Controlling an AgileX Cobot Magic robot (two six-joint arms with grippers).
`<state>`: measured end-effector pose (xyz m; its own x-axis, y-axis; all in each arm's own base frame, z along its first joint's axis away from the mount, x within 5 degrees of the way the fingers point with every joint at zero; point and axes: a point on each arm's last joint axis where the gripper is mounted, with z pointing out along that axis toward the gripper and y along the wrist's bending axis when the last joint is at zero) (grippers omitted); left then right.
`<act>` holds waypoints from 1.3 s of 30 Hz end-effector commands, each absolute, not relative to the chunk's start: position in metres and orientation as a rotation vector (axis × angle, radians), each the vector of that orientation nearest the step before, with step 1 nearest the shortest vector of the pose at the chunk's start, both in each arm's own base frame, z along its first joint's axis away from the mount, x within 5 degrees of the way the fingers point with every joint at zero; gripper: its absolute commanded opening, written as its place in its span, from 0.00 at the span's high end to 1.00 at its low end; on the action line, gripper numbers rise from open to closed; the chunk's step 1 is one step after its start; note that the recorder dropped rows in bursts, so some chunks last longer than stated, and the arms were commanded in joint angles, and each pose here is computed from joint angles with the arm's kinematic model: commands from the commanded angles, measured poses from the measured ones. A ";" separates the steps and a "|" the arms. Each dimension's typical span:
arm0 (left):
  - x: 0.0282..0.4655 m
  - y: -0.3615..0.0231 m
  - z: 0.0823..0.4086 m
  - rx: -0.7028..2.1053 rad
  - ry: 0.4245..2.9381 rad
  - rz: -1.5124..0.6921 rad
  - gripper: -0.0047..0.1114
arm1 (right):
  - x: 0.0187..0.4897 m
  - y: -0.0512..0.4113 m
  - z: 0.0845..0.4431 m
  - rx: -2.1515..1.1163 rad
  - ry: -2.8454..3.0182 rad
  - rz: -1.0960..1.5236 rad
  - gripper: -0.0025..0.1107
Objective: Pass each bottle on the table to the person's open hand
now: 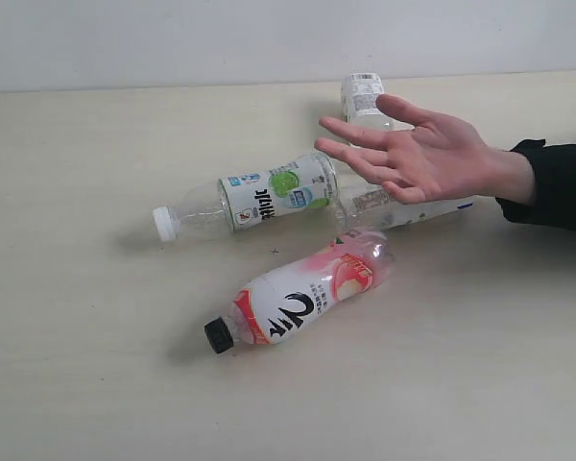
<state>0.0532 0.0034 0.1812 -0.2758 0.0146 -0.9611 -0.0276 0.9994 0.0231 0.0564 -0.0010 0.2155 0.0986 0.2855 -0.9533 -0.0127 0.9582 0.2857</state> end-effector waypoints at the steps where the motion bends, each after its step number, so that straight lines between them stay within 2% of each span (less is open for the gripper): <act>1: 0.053 0.004 0.181 -0.014 1.842 0.040 0.94 | 0.056 -0.001 0.215 0.227 1.451 0.218 0.98; 7: 0.053 0.004 0.181 -0.014 1.842 0.040 0.94 | 0.053 -0.004 0.230 0.310 1.274 0.314 0.98; 11: 0.053 0.004 0.181 -0.014 1.842 0.040 0.94 | 0.057 -0.004 0.258 0.311 1.264 0.323 0.98; 18: 0.053 0.004 0.181 -0.014 1.842 0.040 0.94 | 0.100 0.005 0.301 0.229 1.612 0.292 0.98; 23: 0.053 0.004 0.181 -0.014 1.842 0.040 0.94 | 0.140 0.033 0.330 -0.185 1.923 0.235 0.98; 27: 0.053 0.004 0.181 -0.014 1.842 0.040 0.94 | 0.165 0.074 0.346 -0.608 2.070 0.372 0.98; 31: 0.053 0.004 0.181 -0.014 1.842 0.040 0.94 | 0.188 0.118 0.342 -1.024 2.213 0.557 0.98; 34: 0.053 0.004 0.181 -0.014 1.842 0.040 0.94 | 0.205 0.144 0.331 -1.232 2.285 0.603 0.97; 39: 0.053 0.004 0.181 -0.014 1.842 0.040 0.94 | 0.217 0.181 0.309 -1.570 2.259 0.525 0.85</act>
